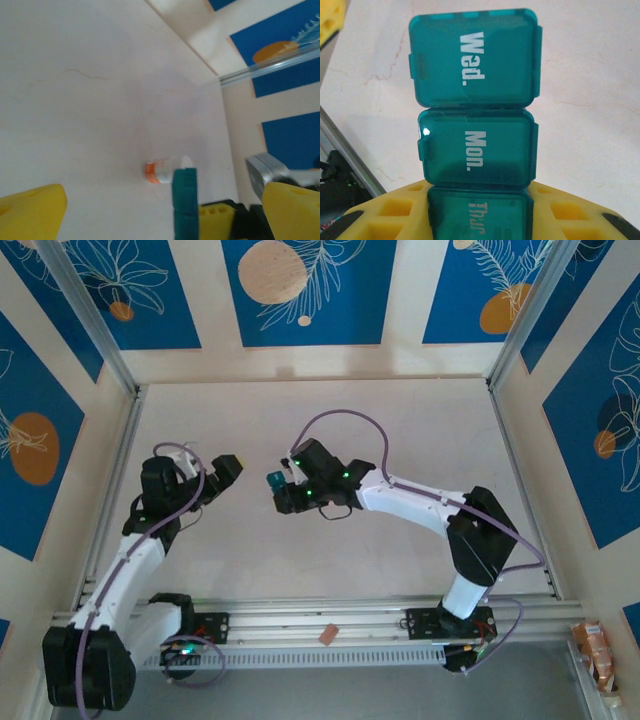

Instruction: Sort the pills into containers

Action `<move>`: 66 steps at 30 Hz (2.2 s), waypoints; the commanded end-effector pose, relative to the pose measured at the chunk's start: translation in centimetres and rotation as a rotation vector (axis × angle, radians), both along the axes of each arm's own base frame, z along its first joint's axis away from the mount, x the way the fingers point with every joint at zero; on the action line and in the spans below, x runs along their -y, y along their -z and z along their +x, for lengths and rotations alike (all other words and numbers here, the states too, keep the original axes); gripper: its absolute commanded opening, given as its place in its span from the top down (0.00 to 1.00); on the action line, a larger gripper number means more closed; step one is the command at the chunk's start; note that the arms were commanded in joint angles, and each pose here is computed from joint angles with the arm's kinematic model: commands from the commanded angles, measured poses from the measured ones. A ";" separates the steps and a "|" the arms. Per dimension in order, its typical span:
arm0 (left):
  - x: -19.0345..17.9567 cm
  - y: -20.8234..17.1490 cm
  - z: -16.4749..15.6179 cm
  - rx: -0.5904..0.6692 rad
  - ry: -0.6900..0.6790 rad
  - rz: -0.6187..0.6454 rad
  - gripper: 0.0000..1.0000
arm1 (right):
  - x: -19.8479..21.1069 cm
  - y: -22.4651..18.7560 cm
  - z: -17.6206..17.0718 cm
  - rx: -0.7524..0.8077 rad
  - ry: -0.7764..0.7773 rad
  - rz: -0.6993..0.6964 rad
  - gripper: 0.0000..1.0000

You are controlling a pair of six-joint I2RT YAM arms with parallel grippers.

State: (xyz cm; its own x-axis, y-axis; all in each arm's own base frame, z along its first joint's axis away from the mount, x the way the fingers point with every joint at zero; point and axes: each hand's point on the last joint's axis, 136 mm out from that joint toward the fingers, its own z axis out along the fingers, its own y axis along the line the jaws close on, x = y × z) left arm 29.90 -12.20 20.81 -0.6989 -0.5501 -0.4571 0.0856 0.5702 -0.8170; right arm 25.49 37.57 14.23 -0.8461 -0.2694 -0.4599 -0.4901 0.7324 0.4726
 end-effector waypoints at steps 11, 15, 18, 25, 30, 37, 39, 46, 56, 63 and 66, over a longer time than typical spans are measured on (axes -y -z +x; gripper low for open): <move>5.9 -1.3 -1.8 0.020 0.135 -0.068 0.00 | -0.4 -0.5 -0.5 -0.039 0.003 0.077 0.68; 7.0 -1.2 -1.8 0.019 0.149 -0.079 0.00 | -0.3 -0.5 -0.5 -0.039 0.009 0.076 0.68; 7.7 -1.4 -1.8 0.023 0.160 -0.093 0.00 | -0.3 -0.5 -0.4 -0.040 0.011 0.076 0.68; 8.6 -2.1 -1.6 0.039 0.172 -0.108 0.00 | -0.4 -0.4 -0.5 -0.050 0.010 0.077 0.68; 8.9 -2.4 -1.5 0.043 0.176 -0.112 0.00 | -0.4 -0.3 -0.6 -0.055 0.008 0.078 0.68; 9.4 -3.1 -1.5 0.061 0.184 -0.126 0.00 | -0.5 -0.1 -0.7 -0.061 0.007 0.077 0.68; 9.5 -3.2 -1.5 0.062 0.186 -0.128 0.00 | -0.6 0.0 -0.8 -0.063 0.005 0.078 0.68; 9.7 -3.1 -1.4 0.060 0.187 -0.129 0.00 | -0.8 0.4 -1.1 -0.072 0.000 0.076 0.68; 10.2 -3.7 -1.4 0.071 0.190 -0.129 0.00 | -1.0 1.1 -1.5 -0.081 -0.004 0.071 0.68; 8.9 -3.6 -1.3 0.083 0.122 -0.054 0.00 | -0.5 1.1 -1.3 -0.079 0.011 0.069 0.68; 7.9 -2.9 -1.5 0.078 0.083 -0.016 0.00 | 0.0 0.8 -1.1 -0.079 0.022 0.078 0.68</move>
